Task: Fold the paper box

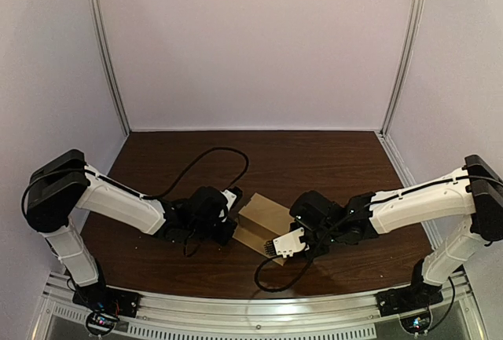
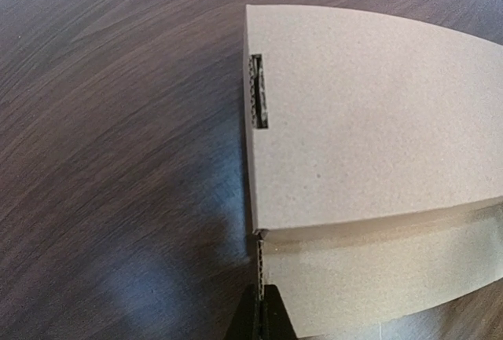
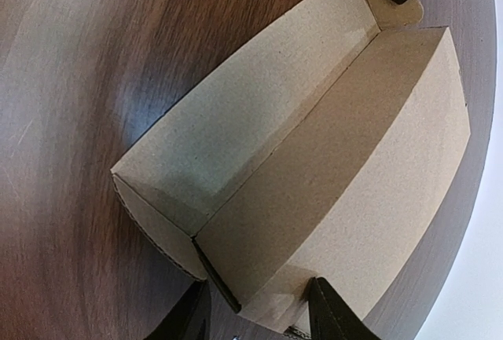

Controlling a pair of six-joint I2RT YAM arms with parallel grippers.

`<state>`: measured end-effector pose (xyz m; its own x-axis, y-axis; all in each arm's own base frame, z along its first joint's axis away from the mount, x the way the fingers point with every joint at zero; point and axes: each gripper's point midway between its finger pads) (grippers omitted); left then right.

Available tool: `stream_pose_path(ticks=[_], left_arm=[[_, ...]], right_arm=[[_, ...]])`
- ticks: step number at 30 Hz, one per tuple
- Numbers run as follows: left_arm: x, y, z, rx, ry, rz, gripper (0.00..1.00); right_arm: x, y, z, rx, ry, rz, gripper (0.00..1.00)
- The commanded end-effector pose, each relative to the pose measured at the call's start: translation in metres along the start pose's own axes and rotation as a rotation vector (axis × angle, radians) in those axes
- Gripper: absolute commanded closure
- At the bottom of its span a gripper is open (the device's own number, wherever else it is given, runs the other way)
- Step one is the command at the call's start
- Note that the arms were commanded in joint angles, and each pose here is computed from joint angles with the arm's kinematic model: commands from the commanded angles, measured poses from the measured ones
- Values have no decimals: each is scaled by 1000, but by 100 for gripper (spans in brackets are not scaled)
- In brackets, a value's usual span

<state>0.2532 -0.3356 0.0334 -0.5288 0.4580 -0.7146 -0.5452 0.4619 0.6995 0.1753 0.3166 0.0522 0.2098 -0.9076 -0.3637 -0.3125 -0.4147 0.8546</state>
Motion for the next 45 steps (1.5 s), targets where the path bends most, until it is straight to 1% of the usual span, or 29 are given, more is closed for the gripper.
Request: stream_pose_path(ticks=[1,15,25,28,36,45], left_arm=[[-5,-4,1,0,-17,-16,100],[-15,-1,2,-21,-46,0,100],[-18,-4,1,-30,-91,52,100],[-13,-6,1,-35,-105,92,100],[-18,-6,2,-49,-104,97,100],[-11,-2,8,-65,-91,94,100]], right_arm=[[33,-11,44,-178,9,112,57],[34,-14,47,-193,3,127,58],[35,-15,50,-207,20,129,59],[34,-15,51,-207,26,128,59],[34,-17,53,-211,31,133,60],[35,-18,54,-212,26,138,61]])
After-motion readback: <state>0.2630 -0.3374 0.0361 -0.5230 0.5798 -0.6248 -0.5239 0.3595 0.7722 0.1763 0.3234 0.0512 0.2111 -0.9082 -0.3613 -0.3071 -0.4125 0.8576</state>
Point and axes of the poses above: each gripper's point midway between its finger pads, its own y axis back along the fingers, its own z axis along the line the jaws close on, x = y × z, and after that the axes turned 12 degrees about -y, right-handed
